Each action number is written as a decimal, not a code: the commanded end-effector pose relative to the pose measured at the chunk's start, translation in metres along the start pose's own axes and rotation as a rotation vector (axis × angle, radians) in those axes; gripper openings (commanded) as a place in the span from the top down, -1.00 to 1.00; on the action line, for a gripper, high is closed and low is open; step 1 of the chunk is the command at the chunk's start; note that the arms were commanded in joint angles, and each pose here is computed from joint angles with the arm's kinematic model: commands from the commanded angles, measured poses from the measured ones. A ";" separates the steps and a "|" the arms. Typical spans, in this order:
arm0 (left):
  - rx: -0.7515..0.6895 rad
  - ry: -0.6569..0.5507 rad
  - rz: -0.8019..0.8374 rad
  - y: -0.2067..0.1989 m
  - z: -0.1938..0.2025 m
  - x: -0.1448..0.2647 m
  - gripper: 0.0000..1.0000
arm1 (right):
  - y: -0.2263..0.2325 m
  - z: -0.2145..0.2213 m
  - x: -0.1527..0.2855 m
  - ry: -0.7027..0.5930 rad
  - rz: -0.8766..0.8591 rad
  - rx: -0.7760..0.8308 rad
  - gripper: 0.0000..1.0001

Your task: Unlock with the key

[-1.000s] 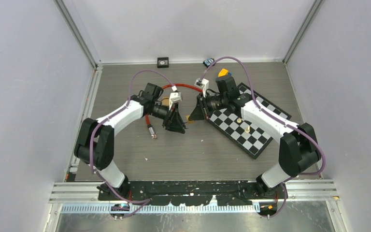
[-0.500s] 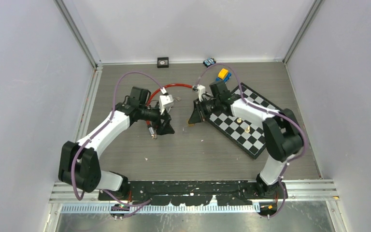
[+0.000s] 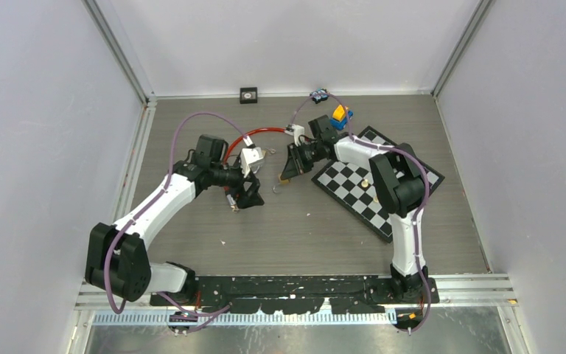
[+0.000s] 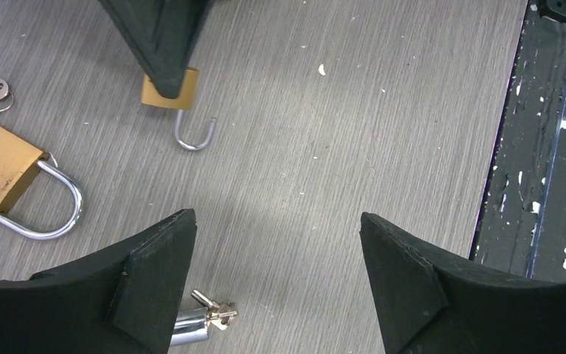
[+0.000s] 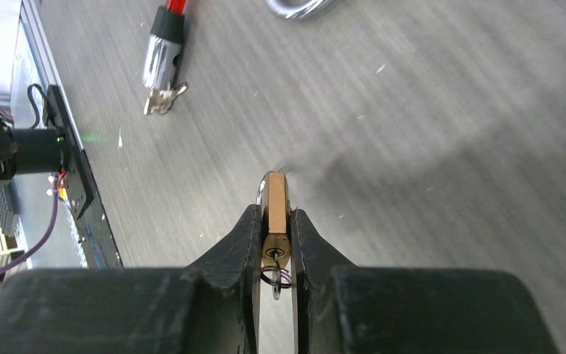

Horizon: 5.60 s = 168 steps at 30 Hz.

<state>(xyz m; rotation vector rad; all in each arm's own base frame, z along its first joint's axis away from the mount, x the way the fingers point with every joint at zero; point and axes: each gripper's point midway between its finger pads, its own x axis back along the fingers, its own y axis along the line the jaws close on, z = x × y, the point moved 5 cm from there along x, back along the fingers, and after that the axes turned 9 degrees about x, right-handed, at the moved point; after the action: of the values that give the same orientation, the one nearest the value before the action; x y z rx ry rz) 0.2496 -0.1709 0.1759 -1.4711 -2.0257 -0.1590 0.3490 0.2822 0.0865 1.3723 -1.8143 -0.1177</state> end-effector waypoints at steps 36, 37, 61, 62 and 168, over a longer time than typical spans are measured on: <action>0.015 -0.041 -0.322 0.040 -0.017 0.012 -0.99 | -0.073 -0.040 0.068 0.041 0.096 0.025 -0.43; 0.009 -0.050 -0.349 0.043 -0.018 0.014 -0.99 | -0.069 -0.044 0.073 0.034 0.108 0.039 -0.47; 0.339 0.116 -0.675 0.150 -0.035 -0.030 -0.99 | 0.023 -0.050 0.231 -0.248 0.619 0.026 -0.92; 0.343 0.127 -0.687 0.156 -0.035 -0.033 -0.99 | 0.027 -0.045 0.232 -0.254 0.619 0.031 -0.92; 0.295 0.302 -0.524 0.202 -0.048 -0.133 -0.30 | 0.036 -0.005 0.203 -0.214 0.383 0.033 -0.92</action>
<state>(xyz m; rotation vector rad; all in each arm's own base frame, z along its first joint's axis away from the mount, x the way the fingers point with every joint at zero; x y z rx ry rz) 0.4692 -0.2240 0.0923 -0.7171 -2.0555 -0.2793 0.3108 0.1305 0.2026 1.0033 -2.1709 -0.0570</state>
